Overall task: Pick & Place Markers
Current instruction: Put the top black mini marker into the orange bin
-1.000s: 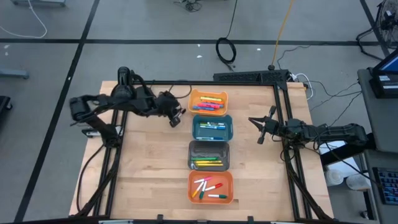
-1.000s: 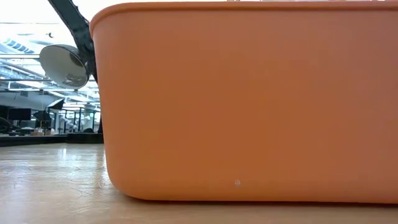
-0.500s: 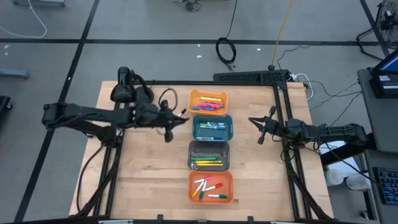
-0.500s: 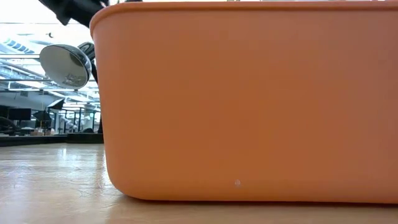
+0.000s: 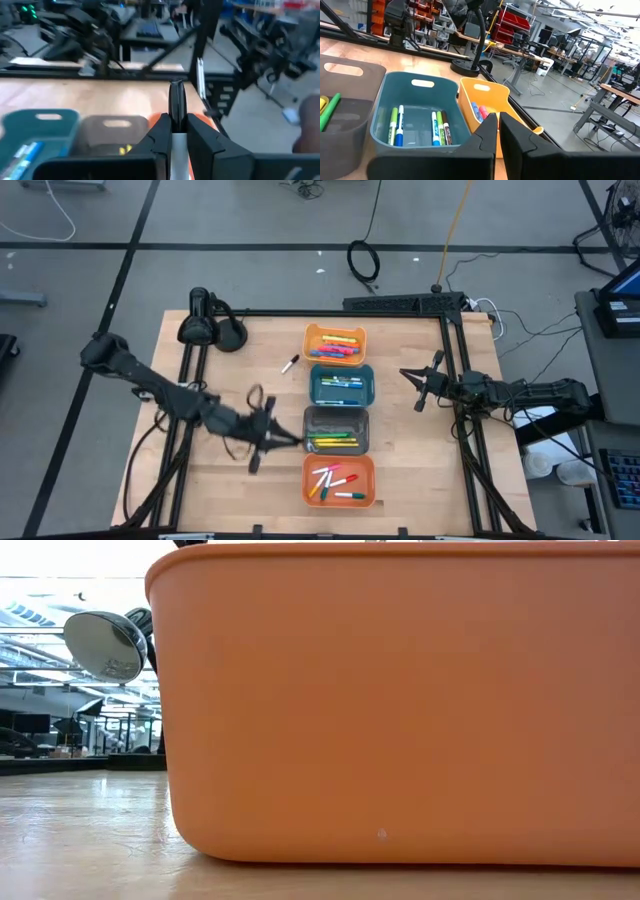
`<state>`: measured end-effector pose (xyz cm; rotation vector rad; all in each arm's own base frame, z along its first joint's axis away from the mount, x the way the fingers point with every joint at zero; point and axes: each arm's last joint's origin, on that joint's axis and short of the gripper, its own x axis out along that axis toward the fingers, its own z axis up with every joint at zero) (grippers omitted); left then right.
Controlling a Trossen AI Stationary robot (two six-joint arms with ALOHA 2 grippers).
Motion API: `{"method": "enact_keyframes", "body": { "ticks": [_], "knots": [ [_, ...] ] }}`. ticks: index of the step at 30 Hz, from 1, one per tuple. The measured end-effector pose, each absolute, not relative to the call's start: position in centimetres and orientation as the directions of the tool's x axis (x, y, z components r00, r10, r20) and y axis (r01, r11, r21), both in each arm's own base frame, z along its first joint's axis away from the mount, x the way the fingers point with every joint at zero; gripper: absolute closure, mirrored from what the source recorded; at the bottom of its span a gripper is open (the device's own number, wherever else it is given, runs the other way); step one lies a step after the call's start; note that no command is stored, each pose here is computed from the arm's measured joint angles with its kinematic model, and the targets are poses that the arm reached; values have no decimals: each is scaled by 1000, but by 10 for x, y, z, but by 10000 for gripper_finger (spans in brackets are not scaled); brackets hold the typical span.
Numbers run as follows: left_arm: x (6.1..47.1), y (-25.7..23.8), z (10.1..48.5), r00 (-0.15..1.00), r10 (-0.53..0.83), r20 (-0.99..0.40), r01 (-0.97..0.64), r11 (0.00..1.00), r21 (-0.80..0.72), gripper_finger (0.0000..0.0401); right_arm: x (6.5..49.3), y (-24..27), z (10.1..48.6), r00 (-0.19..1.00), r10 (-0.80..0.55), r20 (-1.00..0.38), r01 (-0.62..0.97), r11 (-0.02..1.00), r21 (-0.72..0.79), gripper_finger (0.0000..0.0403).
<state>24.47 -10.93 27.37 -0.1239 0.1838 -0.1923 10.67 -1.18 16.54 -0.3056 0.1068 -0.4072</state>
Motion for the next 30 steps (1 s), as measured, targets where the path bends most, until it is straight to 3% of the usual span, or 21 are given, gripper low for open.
{"method": "enact_keyframes", "body": {
  "ticks": [6,13,20,30],
  "knots": [
    [275,-161,272,919,-203,-338,199,979,-47,362,107,-12,165,913,-405,-41,373,873,-313,392],
    [336,-205,265,833,-147,-533,217,974,70,362,107,-12,165,913,-405,-41,373,873,-313,392],
    [381,-225,218,801,-114,-587,239,961,139,358,107,-12,165,913,-405,-41,373,873,-313,392],
    [397,-214,188,767,-78,-637,160,984,72,350,107,-12,165,913,-405,-41,373,873,-313,392]
  ]
}}
